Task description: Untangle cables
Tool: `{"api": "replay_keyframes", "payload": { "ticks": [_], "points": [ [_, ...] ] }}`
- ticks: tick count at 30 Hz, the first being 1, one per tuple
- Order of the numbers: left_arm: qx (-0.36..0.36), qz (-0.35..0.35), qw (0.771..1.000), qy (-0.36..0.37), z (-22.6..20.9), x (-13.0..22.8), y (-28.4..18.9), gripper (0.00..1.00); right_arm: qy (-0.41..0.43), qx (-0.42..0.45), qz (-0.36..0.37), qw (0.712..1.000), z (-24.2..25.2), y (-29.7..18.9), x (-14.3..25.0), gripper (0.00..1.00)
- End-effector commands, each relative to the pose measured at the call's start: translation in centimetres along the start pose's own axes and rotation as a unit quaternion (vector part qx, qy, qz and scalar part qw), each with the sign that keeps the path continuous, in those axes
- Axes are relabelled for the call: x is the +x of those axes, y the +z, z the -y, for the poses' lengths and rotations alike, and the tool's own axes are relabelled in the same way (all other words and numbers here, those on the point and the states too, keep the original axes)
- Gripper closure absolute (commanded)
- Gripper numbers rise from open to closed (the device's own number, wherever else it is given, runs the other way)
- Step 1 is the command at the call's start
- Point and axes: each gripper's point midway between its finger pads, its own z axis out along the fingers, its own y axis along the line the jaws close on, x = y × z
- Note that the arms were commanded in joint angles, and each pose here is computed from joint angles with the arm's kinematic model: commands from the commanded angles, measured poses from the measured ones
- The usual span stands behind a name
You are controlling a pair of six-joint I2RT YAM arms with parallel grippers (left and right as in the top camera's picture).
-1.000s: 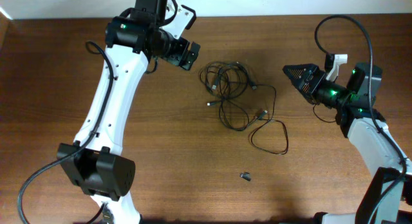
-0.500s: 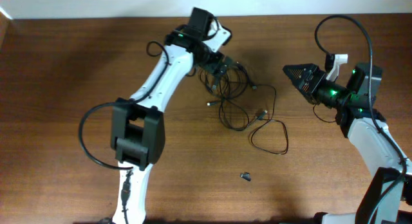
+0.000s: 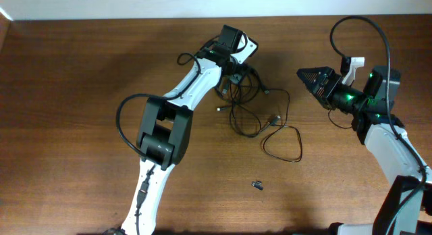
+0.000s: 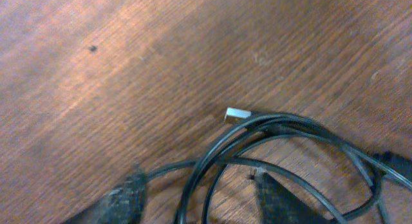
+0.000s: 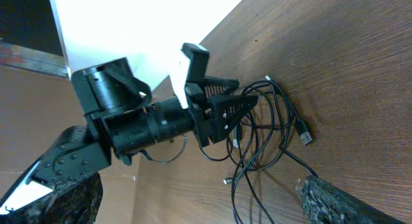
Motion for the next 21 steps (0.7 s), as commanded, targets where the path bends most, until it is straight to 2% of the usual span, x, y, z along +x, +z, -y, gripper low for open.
{"api": "replay_keyframes", "payload": {
  "ticks": [1, 4, 5, 7, 8, 10, 17, 21],
  "points": [
    [-0.003, -0.005, 1.0, -0.004, -0.3, 0.7, 1.1, 0.49, -0.012, 0.001, 0.005, 1.0, -0.2, -0.1, -0.2, 0.01],
    [-0.004, -0.005, 1.0, -0.004, -0.3, 0.7, 1.1, 0.52, -0.012, 0.001, 0.005, 1.0, -0.2, -0.1, -0.2, 0.01],
    [-0.004, -0.005, 1.0, -0.004, -0.3, 0.7, 1.1, 0.6, -0.012, 0.001, 0.005, 1.0, -0.2, -0.1, -0.2, 0.01],
    [-0.003, -0.004, 1.0, -0.004, -0.3, 0.6, 1.1, 0.67, -0.012, 0.0, 0.005, 1.0, -0.2, -0.1, -0.2, 0.01],
    [-0.003, -0.005, 1.0, -0.004, -0.3, 0.7, 1.1, 0.74, -0.012, 0.0, 0.005, 1.0, -0.2, -0.1, -0.2, 0.01],
    [-0.003, -0.004, 1.0, -0.004, -0.3, 0.6, 1.1, 0.99, -0.012, 0.001, 0.005, 1.0, -0.2, -0.1, -0.2, 0.01],
    [-0.001, 0.011, 1.0, -0.024, -0.4, -0.7, 0.2, 1.0, -0.012, 0.001, 0.005, 1.0, -0.2, -0.1, -0.2, 0.01],
    [0.026, 0.039, 0.995, -0.092, -0.3, -4.4, -6.7, 1.0, -0.012, 0.0, 0.005, 1.0, -0.2, -0.1, -0.2, 0.01]
  ]
}}
